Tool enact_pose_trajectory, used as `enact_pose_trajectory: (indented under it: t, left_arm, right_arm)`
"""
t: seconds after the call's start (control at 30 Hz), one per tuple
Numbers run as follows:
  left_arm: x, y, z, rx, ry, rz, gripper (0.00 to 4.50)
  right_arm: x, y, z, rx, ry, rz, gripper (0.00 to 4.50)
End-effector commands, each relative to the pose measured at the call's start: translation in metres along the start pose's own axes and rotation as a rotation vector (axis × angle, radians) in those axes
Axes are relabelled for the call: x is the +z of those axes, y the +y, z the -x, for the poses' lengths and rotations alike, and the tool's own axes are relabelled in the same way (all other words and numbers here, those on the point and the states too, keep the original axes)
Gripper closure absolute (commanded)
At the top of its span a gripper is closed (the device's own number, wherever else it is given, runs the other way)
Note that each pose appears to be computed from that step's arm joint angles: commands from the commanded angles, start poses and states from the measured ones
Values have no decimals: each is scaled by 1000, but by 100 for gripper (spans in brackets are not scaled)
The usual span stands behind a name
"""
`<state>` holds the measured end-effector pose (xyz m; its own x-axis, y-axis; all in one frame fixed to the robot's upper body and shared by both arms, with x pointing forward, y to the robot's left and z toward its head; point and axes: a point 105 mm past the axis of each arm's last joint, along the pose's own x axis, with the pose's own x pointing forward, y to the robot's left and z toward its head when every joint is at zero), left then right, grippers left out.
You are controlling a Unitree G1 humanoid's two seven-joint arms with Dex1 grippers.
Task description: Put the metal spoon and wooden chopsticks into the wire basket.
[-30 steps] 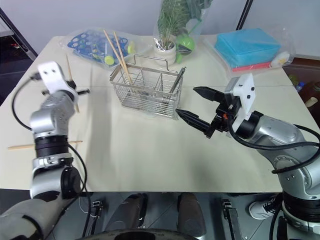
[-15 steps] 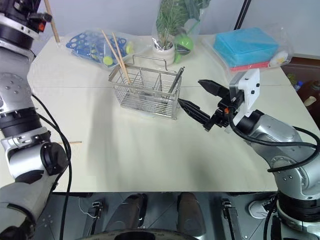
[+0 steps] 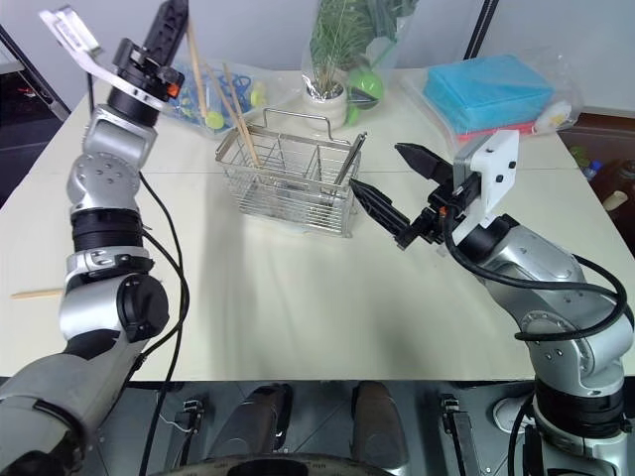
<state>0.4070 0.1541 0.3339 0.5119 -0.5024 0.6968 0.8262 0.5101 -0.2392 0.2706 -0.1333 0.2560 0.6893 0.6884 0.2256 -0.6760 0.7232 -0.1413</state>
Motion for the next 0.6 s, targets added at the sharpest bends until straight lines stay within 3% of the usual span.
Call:
enact_pose_trajectory:
  t: [0.03, 0.6]
  left_arm:
    - [4, -11, -12, -52, -19, -49, 444]
    - [-54, -29, -2, -101, 69, -271, 444]
  right_arm:
    - [10, 6, 1, -1, -49, 38, 0]
    - [10, 3, -2, -20, -59, 39, 0]
